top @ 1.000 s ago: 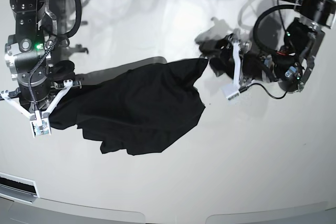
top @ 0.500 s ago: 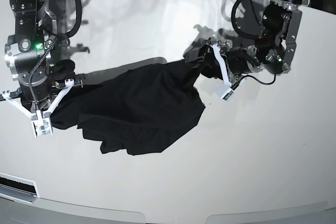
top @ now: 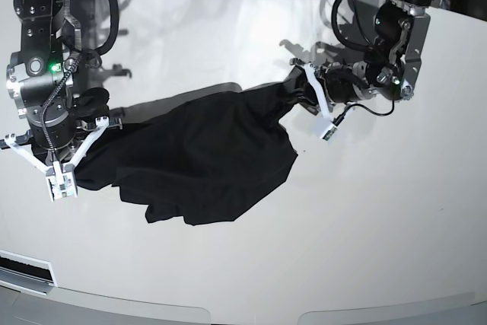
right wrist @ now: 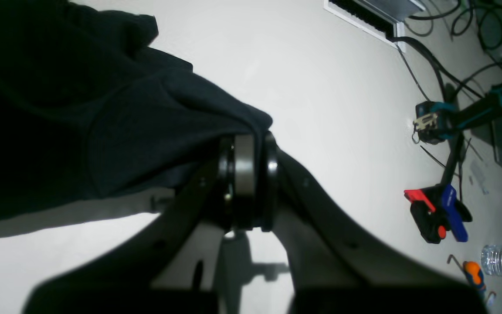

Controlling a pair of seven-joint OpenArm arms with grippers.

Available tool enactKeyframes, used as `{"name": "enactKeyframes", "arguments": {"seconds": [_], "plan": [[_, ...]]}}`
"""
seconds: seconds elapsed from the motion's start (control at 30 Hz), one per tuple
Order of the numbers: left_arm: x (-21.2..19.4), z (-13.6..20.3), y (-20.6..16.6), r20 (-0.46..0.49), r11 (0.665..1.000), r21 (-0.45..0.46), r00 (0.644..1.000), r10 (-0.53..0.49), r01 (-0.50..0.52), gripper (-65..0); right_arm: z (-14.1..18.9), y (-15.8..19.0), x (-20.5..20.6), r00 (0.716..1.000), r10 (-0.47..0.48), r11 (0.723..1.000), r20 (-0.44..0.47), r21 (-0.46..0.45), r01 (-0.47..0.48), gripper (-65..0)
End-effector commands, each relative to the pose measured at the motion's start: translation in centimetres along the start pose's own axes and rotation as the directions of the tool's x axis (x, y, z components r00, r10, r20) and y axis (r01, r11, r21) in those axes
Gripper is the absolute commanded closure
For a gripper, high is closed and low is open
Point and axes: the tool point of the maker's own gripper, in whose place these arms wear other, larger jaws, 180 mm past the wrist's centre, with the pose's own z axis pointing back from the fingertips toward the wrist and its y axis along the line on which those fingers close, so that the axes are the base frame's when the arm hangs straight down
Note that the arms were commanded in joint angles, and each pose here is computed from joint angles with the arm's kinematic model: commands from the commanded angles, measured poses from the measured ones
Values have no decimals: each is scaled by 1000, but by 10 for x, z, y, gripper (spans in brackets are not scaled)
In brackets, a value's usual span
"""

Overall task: Layout the t-shirt on the table in an organized manner, then fold the t-shirt properly
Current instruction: 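Pull the grippers apart to stretch the black t-shirt between them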

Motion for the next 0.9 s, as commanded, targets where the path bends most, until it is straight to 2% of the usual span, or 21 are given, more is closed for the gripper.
{"name": "enactKeyframes", "arguments": {"seconds": [0.0,0.13,0.2,0.3,0.37,0.43,0.57,0.73,0.8,0.87], "plan": [[17,5,4,30,1000,2,999,-18,18,0,3,-7,16,998,-1,1000,59,-21,2,0],[38,12,-1,3,999,-26,999,-45,45,0,3,-7,15,998,1,1000,58,-21,1,0],[51,20,-3,-16,995,-22,995,-103,102,0,3,-7,16,998,5,1000,58,-18,-4,0],[76,43,0,-9,973,30,974,-228,228,0,3,2,16,996,65,997,62,32,-67,0],[94,63,10,-19,935,118,942,-335,335,0,3,9,16,992,100,991,70,82,-106,0],[114,86,25,-41,880,235,909,-415,413,0,3,8,15,988,136,985,74,100,-143,0],[152,133,51,-74,767,401,852,-518,501,0,1,-15,13,985,163,986,52,36,-165,0],[188,180,71,-106,668,496,802,-588,555,0,2,-25,2,977,211,977,15,22,-211,0],[203,196,73,-100,644,515,786,-610,566,0,2,-22,1,974,228,973,16,41,-228,0],[217,210,72,-84,635,524,776,-625,568,0,3,-12,0,966,256,960,28,108,-257,0]]}}
